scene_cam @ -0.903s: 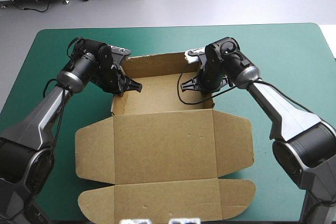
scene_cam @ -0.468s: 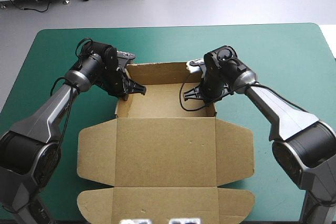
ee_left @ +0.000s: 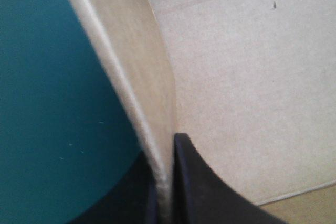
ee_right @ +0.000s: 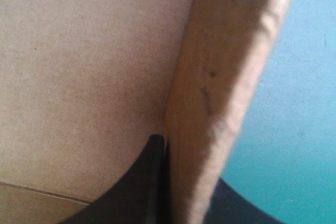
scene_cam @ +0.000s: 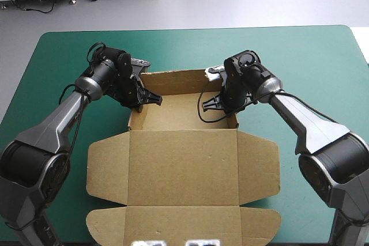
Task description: Fold the box
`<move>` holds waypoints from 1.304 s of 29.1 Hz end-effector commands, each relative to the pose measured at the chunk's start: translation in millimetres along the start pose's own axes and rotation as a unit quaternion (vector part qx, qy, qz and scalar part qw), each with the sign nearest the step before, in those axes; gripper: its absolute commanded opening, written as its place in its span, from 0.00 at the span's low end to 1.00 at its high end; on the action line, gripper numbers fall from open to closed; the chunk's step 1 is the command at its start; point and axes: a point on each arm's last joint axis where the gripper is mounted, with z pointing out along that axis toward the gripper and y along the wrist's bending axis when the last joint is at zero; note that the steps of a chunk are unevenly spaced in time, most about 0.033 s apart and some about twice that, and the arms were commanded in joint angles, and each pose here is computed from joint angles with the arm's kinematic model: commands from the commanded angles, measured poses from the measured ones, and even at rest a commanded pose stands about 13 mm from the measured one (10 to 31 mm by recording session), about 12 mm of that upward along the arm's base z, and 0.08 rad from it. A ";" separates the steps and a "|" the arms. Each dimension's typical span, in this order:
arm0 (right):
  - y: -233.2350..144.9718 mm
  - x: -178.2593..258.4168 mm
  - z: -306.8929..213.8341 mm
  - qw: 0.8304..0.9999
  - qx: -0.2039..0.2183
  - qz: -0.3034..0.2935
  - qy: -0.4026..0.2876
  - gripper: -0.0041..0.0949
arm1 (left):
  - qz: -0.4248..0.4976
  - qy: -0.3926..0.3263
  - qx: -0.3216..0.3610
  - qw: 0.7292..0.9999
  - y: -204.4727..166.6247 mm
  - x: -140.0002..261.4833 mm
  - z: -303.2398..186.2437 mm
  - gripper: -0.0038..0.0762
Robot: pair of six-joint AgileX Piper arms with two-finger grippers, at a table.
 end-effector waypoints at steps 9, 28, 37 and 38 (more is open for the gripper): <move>8.5 3.1 -22.8 0.999 -0.040 -0.023 -0.017 0.71 | 0.005 -0.019 0.047 0.999 -14.4 4.8 -28.3 0.56; -25.2 -2.9 -29.2 0.999 0.015 -0.028 -0.036 0.71 | 0.005 -0.093 -0.049 0.994 29.0 15.6 -77.8 0.67; -43.2 -1.7 -102.3 0.989 0.011 -0.044 -0.143 0.71 | 0.012 -0.326 -0.037 0.945 41.3 39.0 -171.8 0.67; -42.9 0.7 -113.9 0.986 0.008 -0.046 -0.159 0.71 | 0.023 -0.340 -0.041 0.939 40.3 46.7 -182.8 0.67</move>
